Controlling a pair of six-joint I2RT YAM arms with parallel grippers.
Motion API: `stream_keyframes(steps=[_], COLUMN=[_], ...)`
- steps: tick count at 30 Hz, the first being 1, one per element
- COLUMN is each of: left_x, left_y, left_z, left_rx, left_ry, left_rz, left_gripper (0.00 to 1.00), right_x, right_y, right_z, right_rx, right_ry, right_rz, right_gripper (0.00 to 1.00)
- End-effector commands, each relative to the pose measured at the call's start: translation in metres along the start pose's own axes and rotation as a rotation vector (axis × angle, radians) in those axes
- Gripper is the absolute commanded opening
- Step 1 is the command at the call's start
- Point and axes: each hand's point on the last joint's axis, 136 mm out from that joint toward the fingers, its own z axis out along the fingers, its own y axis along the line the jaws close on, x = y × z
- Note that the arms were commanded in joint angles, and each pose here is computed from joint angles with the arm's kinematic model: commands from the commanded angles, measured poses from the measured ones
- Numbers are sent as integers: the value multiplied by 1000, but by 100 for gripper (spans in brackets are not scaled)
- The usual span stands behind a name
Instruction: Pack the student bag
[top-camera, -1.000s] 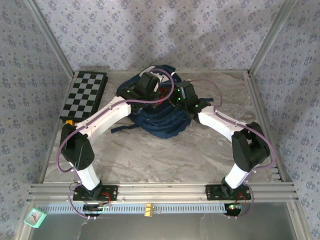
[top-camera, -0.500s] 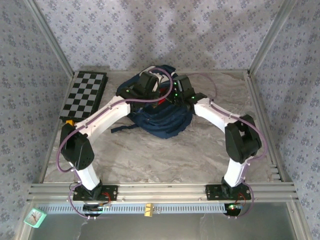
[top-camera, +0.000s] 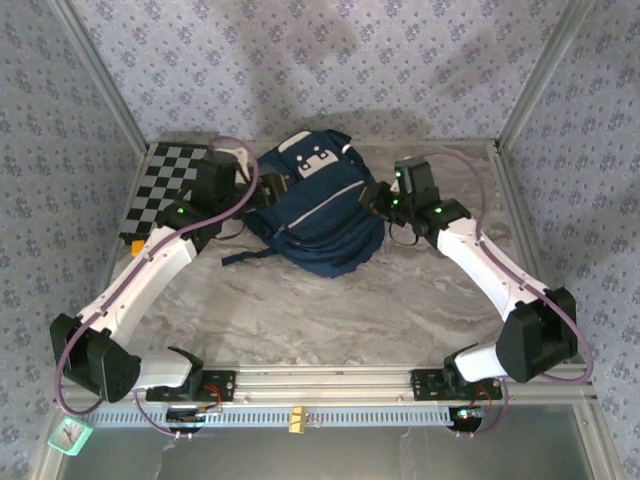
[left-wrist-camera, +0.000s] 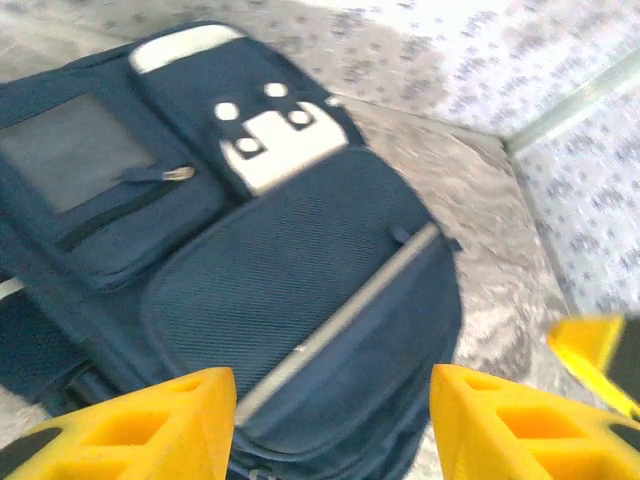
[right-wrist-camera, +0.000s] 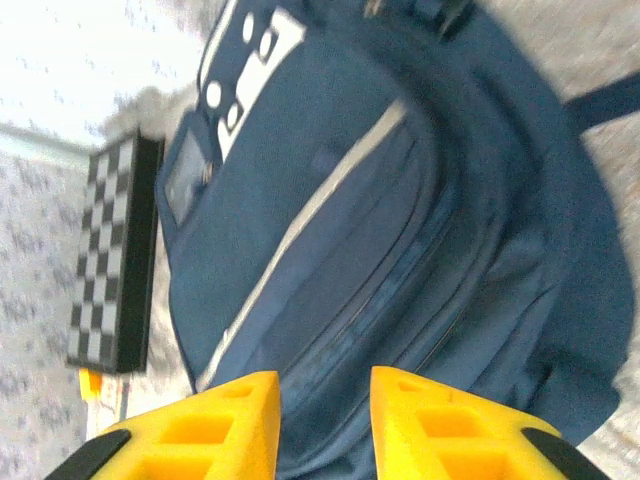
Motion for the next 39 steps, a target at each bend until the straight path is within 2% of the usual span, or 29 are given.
stream_keyframes(steps=[1,4,6,11,15,18,22,24,29,33,37,39], left_x=[23,24,24,32,49,53,59,61,70,72,90,102], left_y=[45,63,64,63,73,71,85,81,52,35,9,0], left_z=[30,50,62,87,105,117,122,127,146,144,136,136], left_rx=[-21,20,38,85,48,70,-46,-31,55,78,60,27], left_ry=[72,77,81,88,137,159,176,169,211,221,259,284], left_rz=[-261,-382,-403,-417,-431,-440,-452,-458,-448,-468,-506,-541], left_gripper=[54,54,53,52,52,51,51,49,31,15,3,0], right_x=[48,66,66,70,67,64,60,59,50,30,0,-3], right_y=[10,20,33,26,20,14,7,4,-9,-23,-46,-52], right_z=[22,43,52,71,77,78,75,75,75,73,55,44], right_rx=[-18,-18,-43,-22,-7,7,17,18,32,37,132,168], right_ry=[155,196,199,212,211,211,196,195,189,172,157,177], right_rz=[-25,-17,-17,-7,-3,0,11,10,23,21,-50,-74], right_gripper=[34,38,38,40,40,40,40,40,41,42,48,52])
